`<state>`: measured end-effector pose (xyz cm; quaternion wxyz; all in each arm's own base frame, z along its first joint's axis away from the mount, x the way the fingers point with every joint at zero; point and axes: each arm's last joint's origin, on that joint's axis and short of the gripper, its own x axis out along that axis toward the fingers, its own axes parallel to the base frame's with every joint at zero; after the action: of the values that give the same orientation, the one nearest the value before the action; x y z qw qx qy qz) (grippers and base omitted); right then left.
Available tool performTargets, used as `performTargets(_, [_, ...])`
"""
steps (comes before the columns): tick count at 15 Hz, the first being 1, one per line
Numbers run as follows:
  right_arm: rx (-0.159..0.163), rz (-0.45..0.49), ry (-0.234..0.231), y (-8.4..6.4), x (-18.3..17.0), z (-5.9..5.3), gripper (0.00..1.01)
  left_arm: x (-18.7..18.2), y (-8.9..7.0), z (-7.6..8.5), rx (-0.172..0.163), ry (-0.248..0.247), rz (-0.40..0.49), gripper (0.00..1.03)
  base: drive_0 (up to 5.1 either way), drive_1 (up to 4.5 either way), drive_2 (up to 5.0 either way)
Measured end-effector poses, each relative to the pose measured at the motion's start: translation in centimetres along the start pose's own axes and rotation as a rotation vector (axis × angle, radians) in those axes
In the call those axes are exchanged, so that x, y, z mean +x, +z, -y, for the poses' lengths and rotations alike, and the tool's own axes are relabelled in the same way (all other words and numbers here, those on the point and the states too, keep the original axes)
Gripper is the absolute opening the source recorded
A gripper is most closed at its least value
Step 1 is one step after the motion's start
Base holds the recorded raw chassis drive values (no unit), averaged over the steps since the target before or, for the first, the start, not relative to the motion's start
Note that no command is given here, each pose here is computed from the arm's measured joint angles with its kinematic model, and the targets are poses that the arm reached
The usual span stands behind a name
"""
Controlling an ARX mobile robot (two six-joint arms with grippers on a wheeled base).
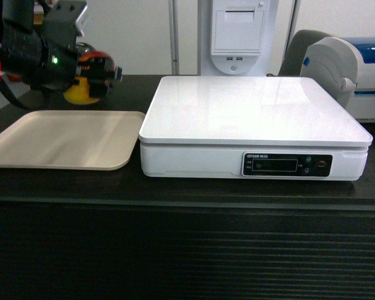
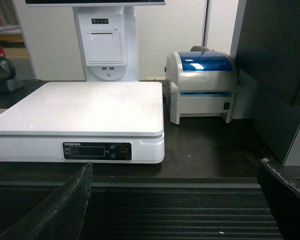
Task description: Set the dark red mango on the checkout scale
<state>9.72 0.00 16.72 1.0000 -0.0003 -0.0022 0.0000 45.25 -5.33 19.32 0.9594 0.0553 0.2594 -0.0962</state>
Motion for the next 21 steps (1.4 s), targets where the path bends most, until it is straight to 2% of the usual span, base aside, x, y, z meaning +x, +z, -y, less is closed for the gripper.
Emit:
performTargets(2, [0.000, 0.000, 0.000, 0.0, 0.0, 0.0, 0.98, -2.5, 2.0, 2.7, -0.014, -0.018, 0.054, 0.60, 0.0, 0.00, 0.0])
performTargets(3, [0.000, 0.000, 0.000, 0.0, 0.0, 0.0, 0.98, -4.0, 3.0, 5.0, -0.023, -0.052, 0.083, 0.60, 0.0, 0.00, 0.0])
performTargets(4, [0.000, 0.000, 0.000, 0.0, 0.0, 0.0, 0.98, -6.7, 4.8, 11.4, -0.068, -0.160, 0.123, 0.60, 0.0, 0.00, 0.0])
performTargets(6, [0.000, 0.000, 0.000, 0.0, 0.0, 0.0, 0.98, -7.6, 5.3, 15.1, -0.098, -0.221, 0.115, 0.60, 0.0, 0.00, 0.0])
performTargets(9, [0.000, 0.000, 0.000, 0.0, 0.0, 0.0, 0.98, -7.6, 6.7, 19.6, -0.123, -0.270, 0.125, 0.60, 0.0, 0.00, 0.0])
performTargets(12, [0.000, 0.000, 0.000, 0.0, 0.0, 0.0, 0.98, -5.3, 6.1, 22.6, -0.130, -0.292, 0.054, 0.60, 0.0, 0.00, 0.0])
performTargets(16, [0.000, 0.000, 0.000, 0.0, 0.0, 0.0, 0.98, -1.8, 5.3, 25.5, -0.126, -0.270, -0.019, 0.60, 0.0, 0.00, 0.0])
performTargets(19, [0.000, 0.000, 0.000, 0.0, 0.0, 0.0, 0.98, 0.5, 5.2, 26.5, -0.133, -0.229, -0.048, 0.60, 0.0, 0.00, 0.0])
performTargets(21, [0.000, 0.000, 0.000, 0.0, 0.0, 0.0, 0.98, 1.9, 4.9, 26.4, -0.150, -0.182, -0.074, 0.60, 0.0, 0.00, 0.0])
